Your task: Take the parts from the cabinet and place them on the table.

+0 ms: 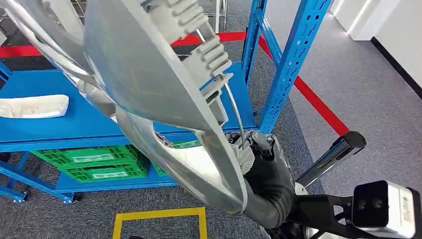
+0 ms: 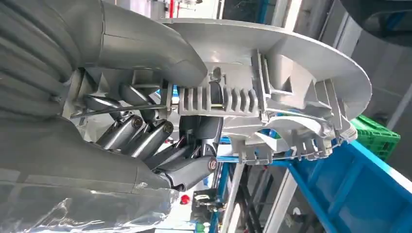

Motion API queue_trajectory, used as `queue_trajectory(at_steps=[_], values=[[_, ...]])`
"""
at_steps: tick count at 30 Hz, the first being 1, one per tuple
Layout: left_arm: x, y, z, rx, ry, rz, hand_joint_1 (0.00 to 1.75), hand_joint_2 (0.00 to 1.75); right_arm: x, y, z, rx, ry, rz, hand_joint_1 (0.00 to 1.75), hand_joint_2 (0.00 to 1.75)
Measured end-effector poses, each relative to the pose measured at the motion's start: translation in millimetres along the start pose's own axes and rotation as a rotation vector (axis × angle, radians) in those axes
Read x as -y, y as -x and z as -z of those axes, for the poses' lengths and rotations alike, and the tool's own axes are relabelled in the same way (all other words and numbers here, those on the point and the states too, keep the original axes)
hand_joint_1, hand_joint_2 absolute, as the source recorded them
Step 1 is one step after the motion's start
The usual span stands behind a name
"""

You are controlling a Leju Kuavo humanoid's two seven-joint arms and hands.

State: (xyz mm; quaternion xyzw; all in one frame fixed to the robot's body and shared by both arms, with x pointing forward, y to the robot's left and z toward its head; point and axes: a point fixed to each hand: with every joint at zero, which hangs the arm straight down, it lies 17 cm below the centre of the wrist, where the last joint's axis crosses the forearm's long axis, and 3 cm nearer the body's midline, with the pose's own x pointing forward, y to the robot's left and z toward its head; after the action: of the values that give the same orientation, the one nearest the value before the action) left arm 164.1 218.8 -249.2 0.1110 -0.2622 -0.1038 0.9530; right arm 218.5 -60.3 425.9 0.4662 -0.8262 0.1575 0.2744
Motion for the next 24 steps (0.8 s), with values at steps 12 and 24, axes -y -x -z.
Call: queue_trajectory(at_steps=[12,24], values=[[-0.5,-1.9,0.7,0.000,-0.001,-0.004,0.00,1.75,1.3,-0.4,-1.8,-0.003,0.008,-0.002,1.75,1.75],[-1.3,-3.5,1.6,-0.002,-0.003,-0.007,0.00,1.75,2.9,0.9,-5.2,-0.015,0.019,-0.004,1.75,1.75]])
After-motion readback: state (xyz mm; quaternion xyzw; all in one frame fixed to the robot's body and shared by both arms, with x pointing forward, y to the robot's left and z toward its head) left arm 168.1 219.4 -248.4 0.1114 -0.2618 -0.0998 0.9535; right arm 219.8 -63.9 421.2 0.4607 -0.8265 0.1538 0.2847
